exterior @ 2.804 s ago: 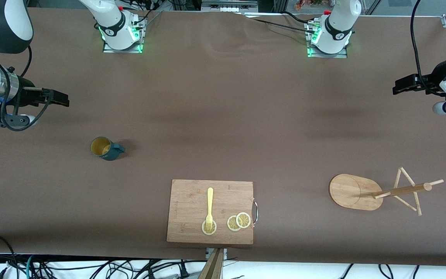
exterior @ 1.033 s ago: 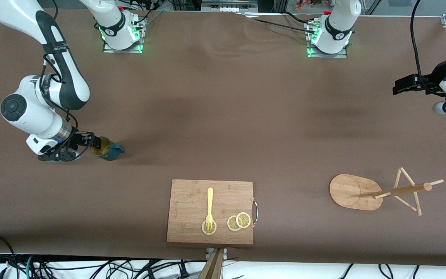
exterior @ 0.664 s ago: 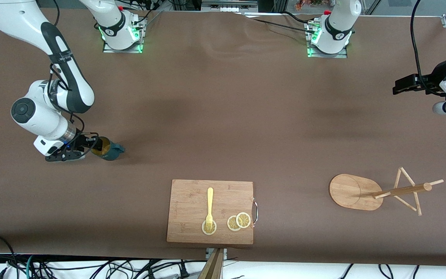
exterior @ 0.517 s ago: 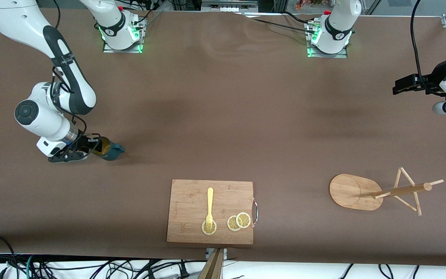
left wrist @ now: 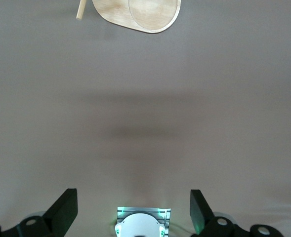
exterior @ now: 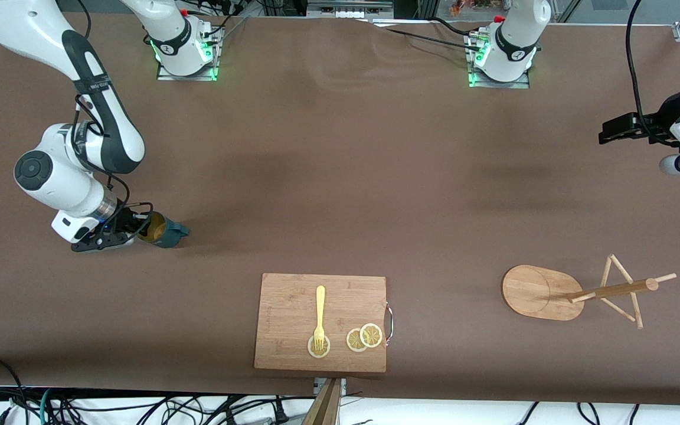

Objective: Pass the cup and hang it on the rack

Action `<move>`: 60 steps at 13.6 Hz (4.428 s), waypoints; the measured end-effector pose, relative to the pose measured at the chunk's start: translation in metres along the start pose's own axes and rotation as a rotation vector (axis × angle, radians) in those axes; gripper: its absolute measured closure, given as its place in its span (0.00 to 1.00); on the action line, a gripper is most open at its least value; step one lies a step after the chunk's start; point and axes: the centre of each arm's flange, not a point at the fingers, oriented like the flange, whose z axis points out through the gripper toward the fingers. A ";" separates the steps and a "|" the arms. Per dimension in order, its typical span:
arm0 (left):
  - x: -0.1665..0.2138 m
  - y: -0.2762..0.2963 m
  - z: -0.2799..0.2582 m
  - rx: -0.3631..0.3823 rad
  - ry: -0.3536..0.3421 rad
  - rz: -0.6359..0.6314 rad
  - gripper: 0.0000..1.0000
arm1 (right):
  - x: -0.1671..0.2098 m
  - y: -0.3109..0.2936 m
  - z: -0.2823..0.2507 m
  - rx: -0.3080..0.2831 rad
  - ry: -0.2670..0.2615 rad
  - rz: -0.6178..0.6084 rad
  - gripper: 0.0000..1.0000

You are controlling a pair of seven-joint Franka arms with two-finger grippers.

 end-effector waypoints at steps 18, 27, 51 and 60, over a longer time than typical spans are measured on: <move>0.009 -0.003 -0.001 -0.005 0.009 -0.003 0.00 | 0.000 -0.512 0.005 0.062 -0.021 -0.031 0.96; 0.068 0.015 0.074 -0.094 -0.132 0.034 0.00 | 0.014 -0.524 0.001 0.064 0.078 0.091 0.40; 0.098 0.177 0.325 -0.677 0.375 1.125 0.00 | 0.034 -0.007 -0.226 0.093 -0.184 0.048 0.00; 0.045 0.170 0.430 -0.813 0.902 1.229 0.00 | -0.016 0.013 -0.198 0.029 -0.295 -0.025 0.00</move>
